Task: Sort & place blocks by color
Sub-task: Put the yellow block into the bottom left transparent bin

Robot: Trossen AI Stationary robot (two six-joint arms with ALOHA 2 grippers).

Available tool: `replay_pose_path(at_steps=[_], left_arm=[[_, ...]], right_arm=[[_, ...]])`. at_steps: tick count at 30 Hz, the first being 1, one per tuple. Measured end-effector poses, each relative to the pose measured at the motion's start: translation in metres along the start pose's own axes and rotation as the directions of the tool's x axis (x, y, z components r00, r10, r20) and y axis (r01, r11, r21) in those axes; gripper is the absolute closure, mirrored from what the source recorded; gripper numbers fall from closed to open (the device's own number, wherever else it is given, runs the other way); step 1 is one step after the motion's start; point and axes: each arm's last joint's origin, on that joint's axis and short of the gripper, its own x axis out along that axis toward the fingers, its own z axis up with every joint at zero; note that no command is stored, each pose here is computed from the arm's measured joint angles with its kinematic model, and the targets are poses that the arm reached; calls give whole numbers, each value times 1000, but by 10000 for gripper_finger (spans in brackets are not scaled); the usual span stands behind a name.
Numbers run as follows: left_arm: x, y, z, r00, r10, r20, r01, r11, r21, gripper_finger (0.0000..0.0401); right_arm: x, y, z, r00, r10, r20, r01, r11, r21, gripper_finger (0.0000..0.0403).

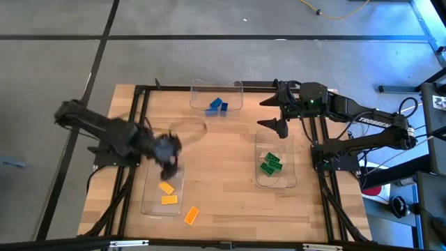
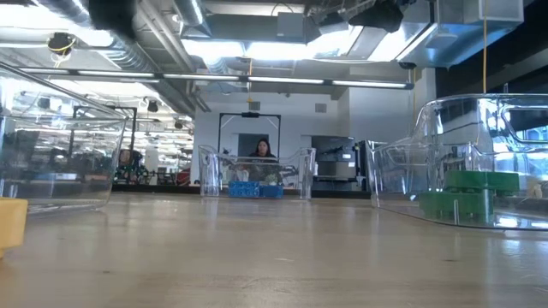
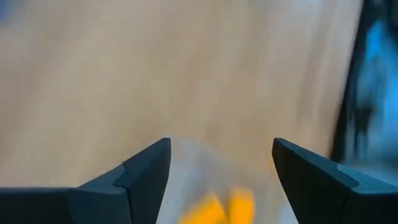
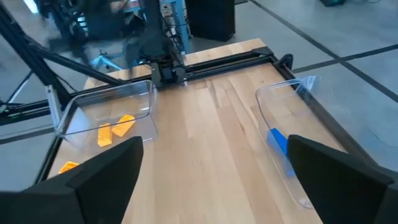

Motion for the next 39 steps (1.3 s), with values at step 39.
replay_pose_path(at_steps=[39], left_arm=[[5, -50, 70, 869, -289, 402, 38, 848, 528, 138]], right_arm=[[0, 24, 19, 972, 83, 221, -111, 986, 121, 4]])
